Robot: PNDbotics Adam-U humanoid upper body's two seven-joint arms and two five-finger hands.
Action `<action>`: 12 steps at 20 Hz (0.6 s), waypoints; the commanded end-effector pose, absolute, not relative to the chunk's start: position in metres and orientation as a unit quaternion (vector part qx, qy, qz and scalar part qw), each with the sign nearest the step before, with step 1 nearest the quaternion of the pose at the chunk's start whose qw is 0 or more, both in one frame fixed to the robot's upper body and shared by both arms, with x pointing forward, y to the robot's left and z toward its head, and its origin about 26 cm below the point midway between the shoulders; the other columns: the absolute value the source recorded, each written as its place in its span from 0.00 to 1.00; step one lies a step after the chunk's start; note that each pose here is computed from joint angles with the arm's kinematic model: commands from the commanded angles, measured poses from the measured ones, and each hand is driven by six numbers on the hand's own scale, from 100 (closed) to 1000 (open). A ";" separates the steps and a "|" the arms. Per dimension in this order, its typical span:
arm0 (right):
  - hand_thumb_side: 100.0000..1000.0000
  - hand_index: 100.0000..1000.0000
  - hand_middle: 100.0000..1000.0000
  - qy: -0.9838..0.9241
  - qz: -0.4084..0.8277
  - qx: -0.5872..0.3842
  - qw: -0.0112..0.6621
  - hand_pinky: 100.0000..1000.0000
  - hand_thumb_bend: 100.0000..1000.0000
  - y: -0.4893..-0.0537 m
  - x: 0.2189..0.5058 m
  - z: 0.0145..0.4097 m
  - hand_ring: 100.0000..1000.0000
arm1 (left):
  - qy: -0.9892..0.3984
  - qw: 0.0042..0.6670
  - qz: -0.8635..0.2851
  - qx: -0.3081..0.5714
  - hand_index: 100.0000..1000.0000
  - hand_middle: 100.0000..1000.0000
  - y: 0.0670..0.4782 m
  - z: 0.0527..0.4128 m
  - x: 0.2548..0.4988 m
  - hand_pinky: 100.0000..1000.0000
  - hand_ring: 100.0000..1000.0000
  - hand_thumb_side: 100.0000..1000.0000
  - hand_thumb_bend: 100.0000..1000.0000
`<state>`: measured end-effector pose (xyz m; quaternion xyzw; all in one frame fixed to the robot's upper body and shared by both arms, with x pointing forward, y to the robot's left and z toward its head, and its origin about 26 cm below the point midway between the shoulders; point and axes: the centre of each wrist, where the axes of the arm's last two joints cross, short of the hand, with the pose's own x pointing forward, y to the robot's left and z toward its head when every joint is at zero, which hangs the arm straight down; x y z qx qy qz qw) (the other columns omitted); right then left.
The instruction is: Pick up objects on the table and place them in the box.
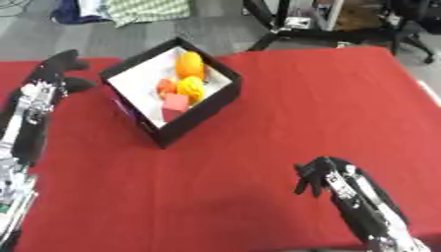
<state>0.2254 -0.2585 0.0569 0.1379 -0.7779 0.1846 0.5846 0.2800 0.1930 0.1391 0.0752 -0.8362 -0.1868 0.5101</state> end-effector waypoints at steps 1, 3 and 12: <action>0.75 0.51 0.19 -0.782 0.185 0.134 0.580 0.88 0.00 -0.259 0.225 0.060 0.41 | -0.838 0.506 -0.197 0.045 0.89 0.71 0.183 0.142 0.275 0.76 0.62 1.00 0.16; 0.80 0.51 0.19 -0.780 0.185 0.136 0.581 0.88 0.00 -0.259 0.225 0.060 0.41 | -0.833 0.515 -0.202 0.015 0.88 0.70 0.177 0.140 0.273 0.75 0.62 1.00 0.17; 0.80 0.52 0.19 -0.778 0.191 0.142 0.582 0.88 0.00 -0.257 0.225 0.060 0.41 | -0.817 0.536 -0.202 -0.063 0.86 0.67 0.165 0.135 0.268 0.74 0.58 1.00 0.12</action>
